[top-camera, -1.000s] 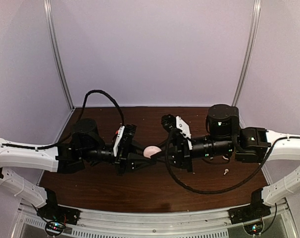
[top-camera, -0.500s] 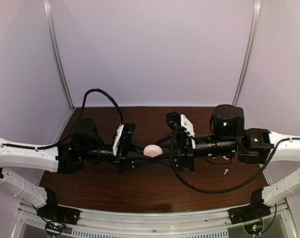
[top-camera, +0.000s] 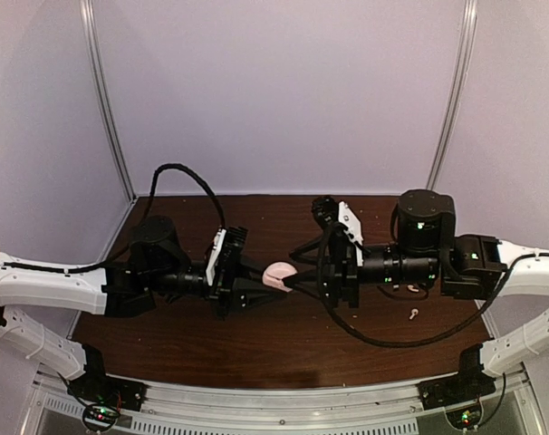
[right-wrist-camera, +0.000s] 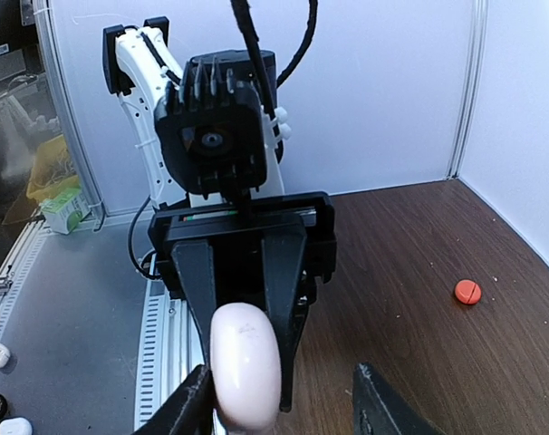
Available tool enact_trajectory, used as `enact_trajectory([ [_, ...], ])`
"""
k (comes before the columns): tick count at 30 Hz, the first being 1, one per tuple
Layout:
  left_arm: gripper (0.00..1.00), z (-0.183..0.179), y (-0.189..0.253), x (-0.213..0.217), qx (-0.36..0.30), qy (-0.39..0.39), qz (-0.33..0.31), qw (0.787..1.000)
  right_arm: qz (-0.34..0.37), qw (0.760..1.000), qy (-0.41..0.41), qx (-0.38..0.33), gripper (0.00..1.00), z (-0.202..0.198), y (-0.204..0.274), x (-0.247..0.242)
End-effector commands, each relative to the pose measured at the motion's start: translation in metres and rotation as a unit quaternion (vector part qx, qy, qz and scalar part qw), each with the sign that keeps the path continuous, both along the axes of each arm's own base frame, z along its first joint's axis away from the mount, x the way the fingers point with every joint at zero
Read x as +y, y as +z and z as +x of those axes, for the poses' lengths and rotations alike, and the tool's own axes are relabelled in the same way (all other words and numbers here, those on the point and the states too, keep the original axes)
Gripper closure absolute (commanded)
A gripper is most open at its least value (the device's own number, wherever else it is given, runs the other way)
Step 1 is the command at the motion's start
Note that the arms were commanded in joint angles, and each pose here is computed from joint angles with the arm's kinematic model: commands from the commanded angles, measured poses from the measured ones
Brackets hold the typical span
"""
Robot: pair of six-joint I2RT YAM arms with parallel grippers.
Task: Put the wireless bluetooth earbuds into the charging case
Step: Open the charging case, then pick up the left earbud from the corner of the board.
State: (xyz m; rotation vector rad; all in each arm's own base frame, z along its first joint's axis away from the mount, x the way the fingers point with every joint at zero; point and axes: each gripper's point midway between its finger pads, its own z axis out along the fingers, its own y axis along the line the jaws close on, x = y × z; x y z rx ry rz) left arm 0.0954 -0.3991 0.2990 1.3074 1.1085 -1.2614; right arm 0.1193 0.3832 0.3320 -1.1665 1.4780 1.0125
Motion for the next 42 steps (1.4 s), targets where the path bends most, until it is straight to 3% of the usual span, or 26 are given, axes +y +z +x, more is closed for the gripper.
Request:
enact_trajectory([
  [1,1.0,-0.01,0.0,-0.001,-0.019,-0.017,-0.008,1.0,0.037,0.998,-0.047,-0.005,0.49,0.016,0.021,-0.013],
  [17,1.0,0.001,-0.006,0.0,-0.002,0.018,-0.008,1.0,0.027,0.999,-0.035,0.009,0.44,0.01,0.017,-0.02],
  [24,1.0,0.009,-0.025,-0.006,0.016,0.022,0.007,1.0,0.013,0.988,-0.147,0.045,0.3,0.036,0.01,-0.057],
  [27,1.0,0.012,-0.027,-0.004,0.018,0.026,0.002,1.0,-0.034,0.958,-0.268,0.094,0.24,0.076,-0.021,-0.096],
  [32,1.0,0.014,-0.033,-0.002,0.028,0.02,-0.003,0.999,-0.108,0.881,-0.404,0.22,0.23,0.116,-0.097,-0.164],
  [42,1.0,0.013,-0.037,0.0,0.034,0.015,-0.014,0.999,-0.119,0.736,-0.553,0.372,0.23,0.108,-0.181,-0.263],
])
